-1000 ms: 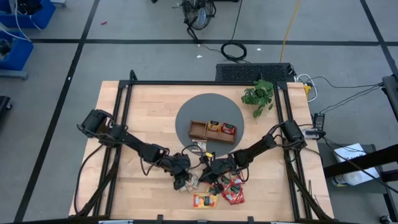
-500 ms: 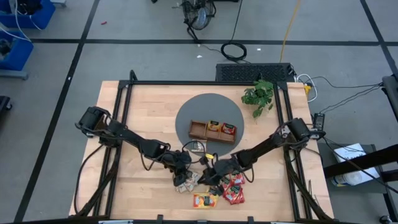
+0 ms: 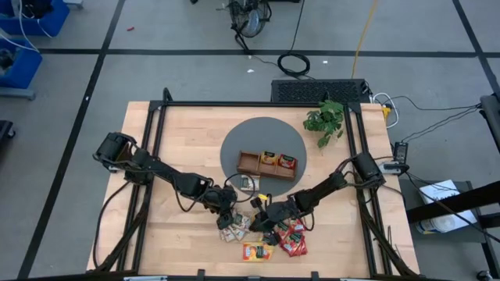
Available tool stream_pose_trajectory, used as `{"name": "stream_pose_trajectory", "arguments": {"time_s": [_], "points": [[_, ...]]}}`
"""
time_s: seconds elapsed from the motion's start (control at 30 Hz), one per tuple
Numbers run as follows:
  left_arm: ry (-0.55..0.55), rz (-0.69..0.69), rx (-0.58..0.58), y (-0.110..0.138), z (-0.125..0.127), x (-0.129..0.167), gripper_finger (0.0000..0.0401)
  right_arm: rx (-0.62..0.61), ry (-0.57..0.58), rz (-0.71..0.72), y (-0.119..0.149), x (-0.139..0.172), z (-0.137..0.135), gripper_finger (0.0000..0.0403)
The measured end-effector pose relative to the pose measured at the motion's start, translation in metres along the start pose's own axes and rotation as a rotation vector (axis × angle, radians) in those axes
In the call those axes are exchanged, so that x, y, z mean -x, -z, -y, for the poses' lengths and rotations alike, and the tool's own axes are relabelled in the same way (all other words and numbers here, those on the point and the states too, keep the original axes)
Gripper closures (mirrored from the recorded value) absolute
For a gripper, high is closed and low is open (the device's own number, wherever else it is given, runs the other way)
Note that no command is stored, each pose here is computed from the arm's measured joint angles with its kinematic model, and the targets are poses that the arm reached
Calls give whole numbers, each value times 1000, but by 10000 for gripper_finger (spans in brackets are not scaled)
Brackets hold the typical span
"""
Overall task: Pick & Place Tea
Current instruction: Put the brown tea packet into the left section of the wooden organizer
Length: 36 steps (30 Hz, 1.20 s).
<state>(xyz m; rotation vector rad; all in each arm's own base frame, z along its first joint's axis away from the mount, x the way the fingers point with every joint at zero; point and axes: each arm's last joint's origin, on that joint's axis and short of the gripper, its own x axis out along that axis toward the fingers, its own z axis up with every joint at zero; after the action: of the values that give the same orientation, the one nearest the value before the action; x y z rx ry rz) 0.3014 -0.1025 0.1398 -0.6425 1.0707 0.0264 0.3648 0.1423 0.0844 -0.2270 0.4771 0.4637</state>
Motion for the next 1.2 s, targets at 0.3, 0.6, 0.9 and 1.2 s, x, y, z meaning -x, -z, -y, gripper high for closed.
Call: {"name": "stream_pose_trajectory", "arguments": {"time_s": [0.3,0.6,0.9,1.2], "points": [[2,14,-6,-3,-2,-1,141,-63,-45,23,14,-7,17,402],[29,51,-43,-5,-2,-18,142,-66,-32,30,15,-7,21,403],[28,69,-82,-9,-4,-18,248,-59,-29,25,15,-7,21,403],[47,122,-255,-13,4,4,390,-36,-23,60,8,-4,21,403]]}}
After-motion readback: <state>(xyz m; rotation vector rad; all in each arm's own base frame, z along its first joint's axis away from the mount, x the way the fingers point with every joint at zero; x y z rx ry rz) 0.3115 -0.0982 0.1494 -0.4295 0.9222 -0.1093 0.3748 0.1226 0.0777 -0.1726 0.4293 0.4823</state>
